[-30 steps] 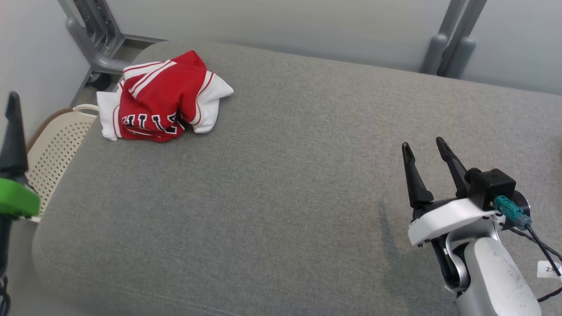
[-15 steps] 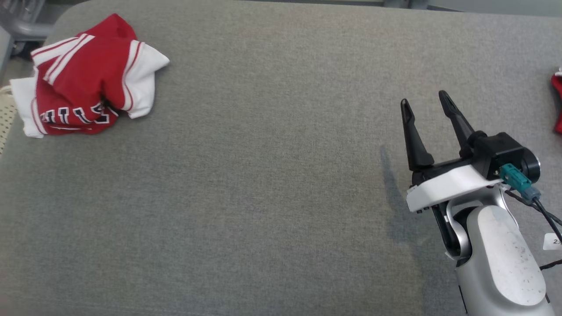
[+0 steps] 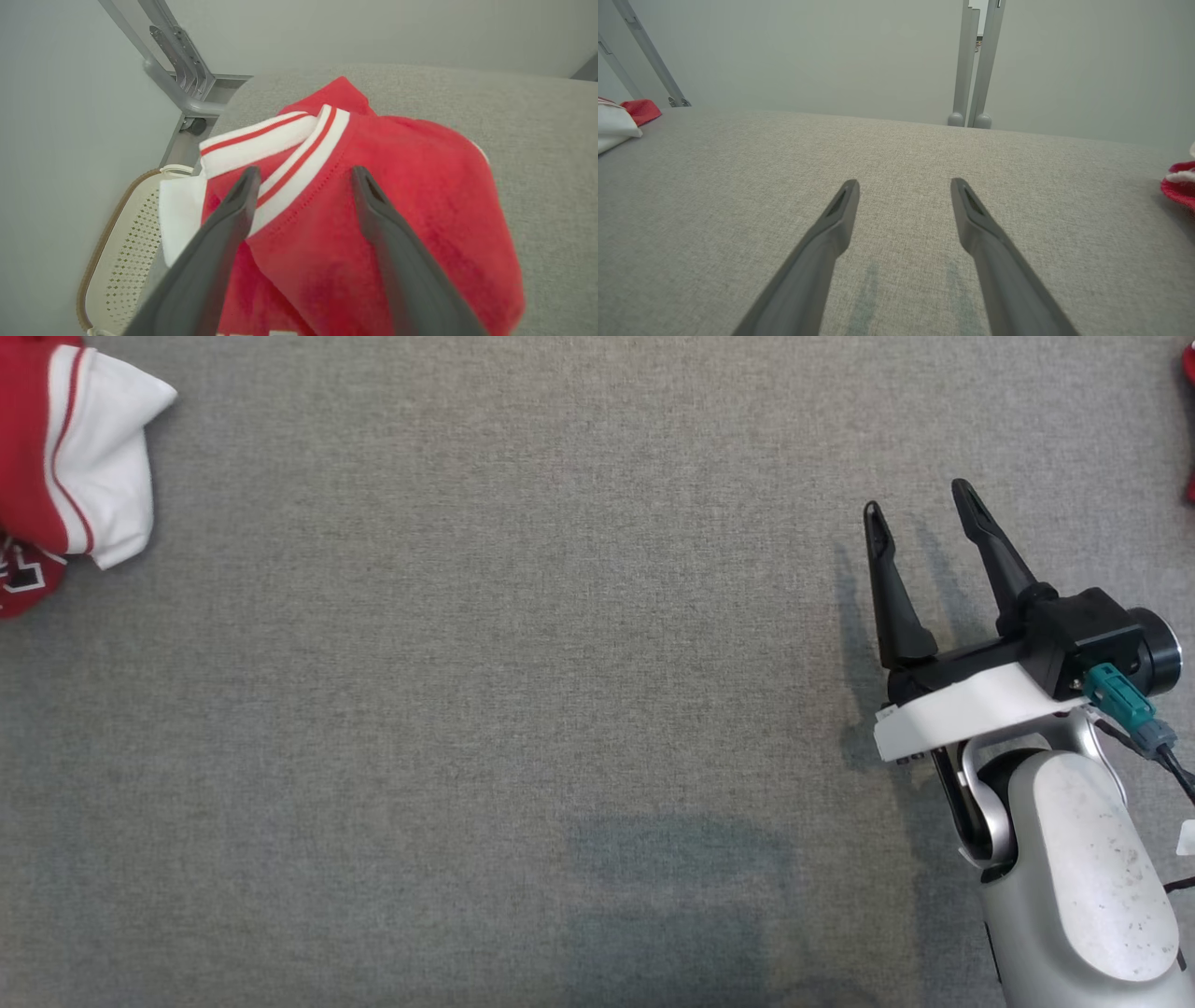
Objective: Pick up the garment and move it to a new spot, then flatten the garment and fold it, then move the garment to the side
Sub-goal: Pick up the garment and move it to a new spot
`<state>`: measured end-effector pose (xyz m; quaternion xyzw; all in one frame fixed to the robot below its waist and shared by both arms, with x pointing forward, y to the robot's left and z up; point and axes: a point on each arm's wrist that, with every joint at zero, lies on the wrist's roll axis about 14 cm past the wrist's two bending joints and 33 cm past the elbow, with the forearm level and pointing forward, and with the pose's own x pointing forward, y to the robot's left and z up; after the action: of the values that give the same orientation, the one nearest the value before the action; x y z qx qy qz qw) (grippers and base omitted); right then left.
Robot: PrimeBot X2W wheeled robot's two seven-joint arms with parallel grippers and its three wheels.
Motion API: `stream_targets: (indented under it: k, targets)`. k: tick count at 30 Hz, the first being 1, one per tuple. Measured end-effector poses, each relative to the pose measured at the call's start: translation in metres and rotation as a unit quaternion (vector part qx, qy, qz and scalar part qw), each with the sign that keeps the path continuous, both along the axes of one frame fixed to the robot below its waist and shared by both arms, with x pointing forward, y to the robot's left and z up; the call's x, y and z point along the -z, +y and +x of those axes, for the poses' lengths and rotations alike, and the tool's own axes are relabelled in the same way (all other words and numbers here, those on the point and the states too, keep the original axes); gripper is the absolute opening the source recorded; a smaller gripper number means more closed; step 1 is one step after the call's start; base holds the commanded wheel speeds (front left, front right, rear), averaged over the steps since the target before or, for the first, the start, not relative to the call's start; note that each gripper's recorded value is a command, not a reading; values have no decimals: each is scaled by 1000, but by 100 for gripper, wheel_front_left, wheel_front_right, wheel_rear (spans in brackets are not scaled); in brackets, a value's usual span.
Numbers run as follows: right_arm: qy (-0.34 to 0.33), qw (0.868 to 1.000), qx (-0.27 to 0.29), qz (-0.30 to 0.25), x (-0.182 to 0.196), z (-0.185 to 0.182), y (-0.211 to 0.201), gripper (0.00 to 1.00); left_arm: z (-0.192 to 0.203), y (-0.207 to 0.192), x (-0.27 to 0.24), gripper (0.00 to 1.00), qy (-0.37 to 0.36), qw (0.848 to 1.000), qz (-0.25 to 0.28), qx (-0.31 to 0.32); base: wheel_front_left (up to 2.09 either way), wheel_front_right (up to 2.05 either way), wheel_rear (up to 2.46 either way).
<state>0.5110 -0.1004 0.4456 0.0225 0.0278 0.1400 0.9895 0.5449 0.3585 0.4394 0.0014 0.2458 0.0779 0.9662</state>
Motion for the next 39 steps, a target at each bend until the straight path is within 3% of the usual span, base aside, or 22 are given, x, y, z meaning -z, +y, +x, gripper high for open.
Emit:
stream_targets:
  k: [11, 12, 13, 14, 16, 31, 39]
  targets:
    - [17, 1000, 8, -18, 19, 4, -10, 100, 4, -1, 66, 100, 89, 995, -33, -18, 0, 0, 0]
    - [18, 1000, 9, -19, 20, 3, -11, 100, 4, -1, 69, 94, 93, 995, -33, -18, 0, 0, 0]
    - [19, 1000, 9, -20, 21, 3, -12, 100, 4, -1, 72, 51, 96, 995, -34, -20, 0, 0, 0]
    - [19, 1000, 10, -21, 21, 3, -13, 100, 4, -1, 74, 37, 97, 995, -33, -20, 0, 0, 0]
    - [17, 1000, 13, -23, 20, 3, -16, 100, 4, -1, 77, 0, 97, 994, -33, -19, 0, 0, 0]
    - [-20, 1000, 13, -14, -13, -5, -14, 100, 18, 7, -6, 0, -18, 1000, 3, 7, 0, 0, 0]
    - [-47, 999, 13, 1, -43, -21, -13, 100, 13, 7, -95, 0, -112, 992, 50, 41, 0, 0, 0]
